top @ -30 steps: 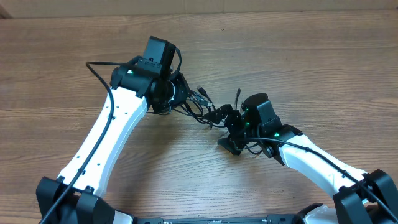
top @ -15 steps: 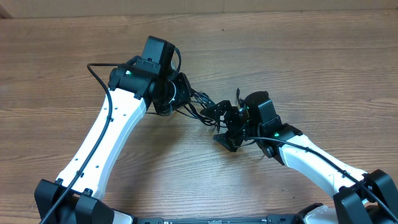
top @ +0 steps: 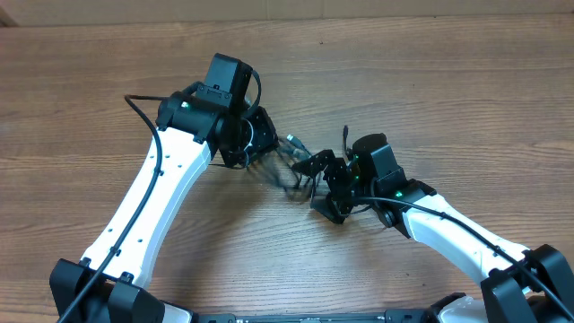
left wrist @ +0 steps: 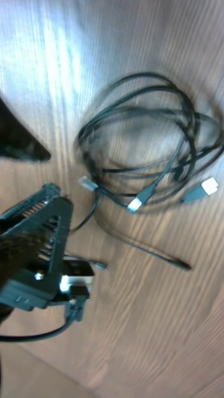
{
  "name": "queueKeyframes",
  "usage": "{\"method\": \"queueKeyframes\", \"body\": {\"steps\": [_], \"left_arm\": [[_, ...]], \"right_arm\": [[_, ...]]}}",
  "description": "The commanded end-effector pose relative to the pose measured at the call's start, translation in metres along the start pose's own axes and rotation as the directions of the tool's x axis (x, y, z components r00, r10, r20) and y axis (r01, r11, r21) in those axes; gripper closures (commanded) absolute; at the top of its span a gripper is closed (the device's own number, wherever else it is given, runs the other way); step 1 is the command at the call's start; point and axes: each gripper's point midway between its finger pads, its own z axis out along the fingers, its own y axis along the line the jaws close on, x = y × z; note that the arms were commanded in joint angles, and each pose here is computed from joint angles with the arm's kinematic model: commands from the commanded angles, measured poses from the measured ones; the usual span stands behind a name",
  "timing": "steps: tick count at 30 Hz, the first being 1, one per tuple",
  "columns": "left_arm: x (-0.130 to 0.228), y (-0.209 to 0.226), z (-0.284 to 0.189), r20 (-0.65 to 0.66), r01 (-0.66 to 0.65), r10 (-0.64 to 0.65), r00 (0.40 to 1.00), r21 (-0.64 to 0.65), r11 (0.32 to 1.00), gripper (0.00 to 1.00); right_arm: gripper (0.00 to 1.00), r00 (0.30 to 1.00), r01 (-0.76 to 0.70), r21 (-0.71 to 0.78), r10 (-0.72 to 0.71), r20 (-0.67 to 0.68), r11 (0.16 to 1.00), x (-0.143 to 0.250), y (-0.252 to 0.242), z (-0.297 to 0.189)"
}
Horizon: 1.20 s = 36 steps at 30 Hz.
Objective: Untangle cables
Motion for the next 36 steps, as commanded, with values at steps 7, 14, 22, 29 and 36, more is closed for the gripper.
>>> {"method": "queueKeyframes", "body": {"steps": [7, 14, 22, 29, 36], "left_arm": [[-0.015, 0.028, -0.016, 0.127, 0.02, 0.0, 0.992, -0.158, 0.987, 0.19], [0.008, 0.068, 0.012, 0.046, 0.156, -0.149, 0.988, -0.298, 0.942, 0.36], [0.023, 0.109, 0.06, 0.013, 0.25, -0.267, 0.964, -0.401, 0.881, 0.44], [0.004, 0.12, 0.085, 0.087, 0.247, -0.232, 0.969, -0.411, 0.878, 0.47], [-0.004, 0.126, 0.113, 0.085, 0.247, -0.233, 0.969, -0.423, 0.872, 0.72]], "right_arm": [[0.0, 0.995, -0.075, 0.125, 0.066, 0.074, 0.989, -0.009, -0.03, -0.002], [0.0, 0.987, -0.108, 0.184, 0.083, 0.137, 0.977, -0.017, -0.046, -0.006], [0.0, 0.986, -0.117, 0.199, 0.089, 0.144, 0.973, -0.017, -0.051, -0.006], [0.0, 0.982, -0.132, 0.224, 0.096, 0.165, 0.966, -0.02, -0.058, -0.008], [0.0, 0.979, -0.141, 0.238, 0.101, 0.175, 0.961, -0.02, -0.062, -0.009]]}}
